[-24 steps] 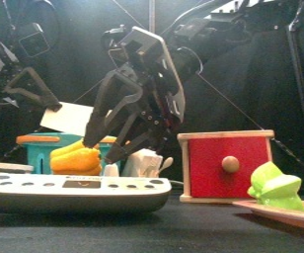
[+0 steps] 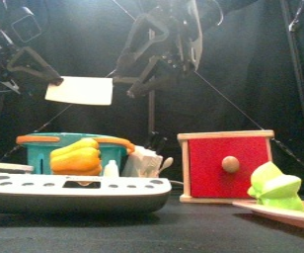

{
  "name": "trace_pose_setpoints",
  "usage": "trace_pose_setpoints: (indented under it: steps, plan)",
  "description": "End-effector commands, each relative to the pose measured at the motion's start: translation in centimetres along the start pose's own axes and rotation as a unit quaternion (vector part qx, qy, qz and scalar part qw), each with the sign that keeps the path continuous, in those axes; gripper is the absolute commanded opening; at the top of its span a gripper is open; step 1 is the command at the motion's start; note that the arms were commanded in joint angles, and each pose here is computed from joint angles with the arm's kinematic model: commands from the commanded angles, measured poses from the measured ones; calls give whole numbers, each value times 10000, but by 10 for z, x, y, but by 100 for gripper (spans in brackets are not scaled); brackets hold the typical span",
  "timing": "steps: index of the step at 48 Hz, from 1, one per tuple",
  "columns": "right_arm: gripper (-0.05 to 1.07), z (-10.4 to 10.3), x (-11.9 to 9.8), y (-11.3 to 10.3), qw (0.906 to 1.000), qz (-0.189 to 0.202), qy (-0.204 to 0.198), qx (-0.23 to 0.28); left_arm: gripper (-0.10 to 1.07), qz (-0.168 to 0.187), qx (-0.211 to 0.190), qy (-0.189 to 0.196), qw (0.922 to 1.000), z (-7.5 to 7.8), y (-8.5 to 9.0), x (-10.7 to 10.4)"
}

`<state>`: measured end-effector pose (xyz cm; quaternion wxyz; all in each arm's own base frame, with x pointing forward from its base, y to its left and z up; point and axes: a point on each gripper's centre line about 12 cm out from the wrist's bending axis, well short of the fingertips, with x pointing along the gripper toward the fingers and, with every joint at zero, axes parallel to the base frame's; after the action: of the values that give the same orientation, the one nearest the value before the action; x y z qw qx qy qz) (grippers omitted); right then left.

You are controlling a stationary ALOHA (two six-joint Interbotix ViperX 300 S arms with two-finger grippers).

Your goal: Regrasp cleaver

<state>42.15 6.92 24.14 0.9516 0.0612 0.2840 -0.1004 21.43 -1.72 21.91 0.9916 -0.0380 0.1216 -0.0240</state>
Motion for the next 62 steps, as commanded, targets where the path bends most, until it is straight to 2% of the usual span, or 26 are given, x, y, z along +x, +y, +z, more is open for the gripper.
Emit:
trace_pose_setpoints:
  steps: [1, 9, 14, 18, 24, 31, 42, 48, 55, 58, 62]
  plan:
    - [89, 24, -26, -4, 9992, 74, -368, 120, 52, -87, 106, -255, 9996, 32, -5, 1]
    - [89, 19, -36, -13, 9992, 36, -355, 168, 52, -35, 193, 315, 9993, 65, -2, 1]
    - [89, 19, -40, -18, 9991, 9, -349, 246, 52, -33, 515, 347, 9981, 86, -3, -2]
    - [89, 18, -44, -19, 9990, 24, -363, 257, 52, -30, 617, 294, 9977, 88, -3, -2]
    - [89, 14, -50, -25, 9990, -49, -335, 301, 52, -28, 602, 302, 9977, 83, -3, -1]
    - [89, 8, -57, -32, 9987, -175, -255, 409, 53, 44, 606, 216, 9979, 95, 0, -2]
    - [89, 4, -59, -36, 9983, -206, -190, 504, 52, 219, 745, 301, 9965, 115, 6, -5]
    - [89, 3, -58, -37, 9983, -218, -164, 513, 52, 243, 880, 28, 9958, 127, 6, -6]
    - [89, 0, -56, -38, 9982, -238, -116, 541, 52, 288, 1285, -865, 9875, 145, 4, -7]
    - [89, -3, -55, -37, 9981, -231, -70, 561, 52, 272, 1336, -1153, 9839, 148, 3, -7]
    - [89, -6, -54, -38, 9980, -230, -16, 595, 52, 274, 1315, -1298, 9824, 148, 3, -8]
